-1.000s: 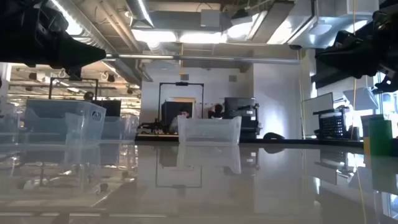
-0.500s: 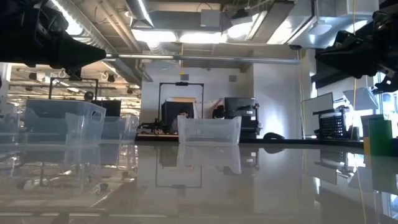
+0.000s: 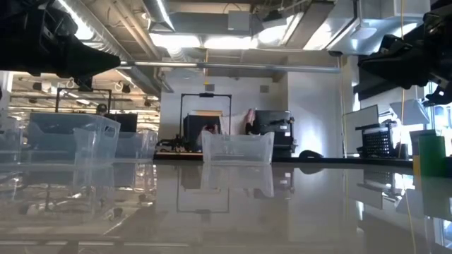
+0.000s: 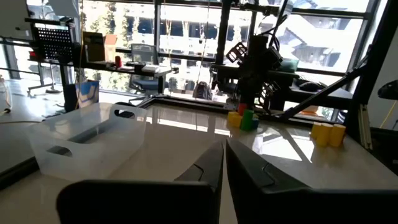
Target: Sort blocks by size
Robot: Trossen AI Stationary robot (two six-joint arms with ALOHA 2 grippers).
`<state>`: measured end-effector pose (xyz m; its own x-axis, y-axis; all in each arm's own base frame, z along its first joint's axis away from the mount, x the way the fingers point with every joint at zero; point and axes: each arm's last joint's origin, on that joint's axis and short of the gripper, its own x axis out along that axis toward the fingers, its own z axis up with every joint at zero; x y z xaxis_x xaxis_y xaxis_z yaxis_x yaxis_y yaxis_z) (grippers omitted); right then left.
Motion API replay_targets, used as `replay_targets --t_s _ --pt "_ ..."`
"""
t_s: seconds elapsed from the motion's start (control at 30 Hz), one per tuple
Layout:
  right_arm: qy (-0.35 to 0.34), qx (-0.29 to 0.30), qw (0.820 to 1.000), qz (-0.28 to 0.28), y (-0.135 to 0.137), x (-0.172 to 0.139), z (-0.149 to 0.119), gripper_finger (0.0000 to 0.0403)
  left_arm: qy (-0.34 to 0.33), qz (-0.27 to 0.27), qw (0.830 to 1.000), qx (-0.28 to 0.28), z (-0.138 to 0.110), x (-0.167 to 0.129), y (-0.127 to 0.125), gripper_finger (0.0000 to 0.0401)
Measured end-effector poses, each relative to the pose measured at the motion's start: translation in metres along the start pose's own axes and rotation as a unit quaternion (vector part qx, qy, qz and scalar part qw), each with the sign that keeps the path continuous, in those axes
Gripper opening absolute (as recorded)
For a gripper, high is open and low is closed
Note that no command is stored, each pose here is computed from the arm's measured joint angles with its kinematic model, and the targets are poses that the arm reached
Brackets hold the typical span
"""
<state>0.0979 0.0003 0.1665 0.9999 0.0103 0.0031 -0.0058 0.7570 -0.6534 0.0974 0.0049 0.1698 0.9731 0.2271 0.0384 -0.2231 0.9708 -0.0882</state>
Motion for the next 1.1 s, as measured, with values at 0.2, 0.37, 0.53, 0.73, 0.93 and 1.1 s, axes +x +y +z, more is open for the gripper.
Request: replay_targets --t_s 0.2,0.37,0.53,0.73,0.93,1.1 --pt "0.0 0.0 1.0 0.0 0.0 0.0 0.0 0.0044 -0.001 0.0 1.0 0.026 0.0 0.0 0.0 0.0017" --pt "0.0 -0.003 1.0 0.0 0.0 0.0 0.0 0.0044 -0.01 0.0 0.999 0.032 0.002 0.0 0.0 0.0017" --pt "-0.002 -0.133 0.991 -0.006 -0.001 0.0 0.001 0.0044 -0.062 -0.005 0.998 -0.029 0.012 -0.001 -0.001 0.0017" --pt "-0.01 -0.162 0.987 -0.013 -0.002 0.0 0.002 0.0044 -0.152 -0.014 0.987 -0.057 0.03 -0.005 -0.001 0.0017" --pt "-0.022 -0.074 0.997 -0.02 -0.004 0.0 0.004 0.0044 -0.184 -0.018 0.981 -0.056 0.041 -0.007 -0.002 0.0017" --pt "-0.042 0.032 0.997 -0.051 -0.009 -0.001 0.009 0.0044 -0.161 -0.029 0.985 -0.049 0.058 -0.002 -0.005 0.0017"
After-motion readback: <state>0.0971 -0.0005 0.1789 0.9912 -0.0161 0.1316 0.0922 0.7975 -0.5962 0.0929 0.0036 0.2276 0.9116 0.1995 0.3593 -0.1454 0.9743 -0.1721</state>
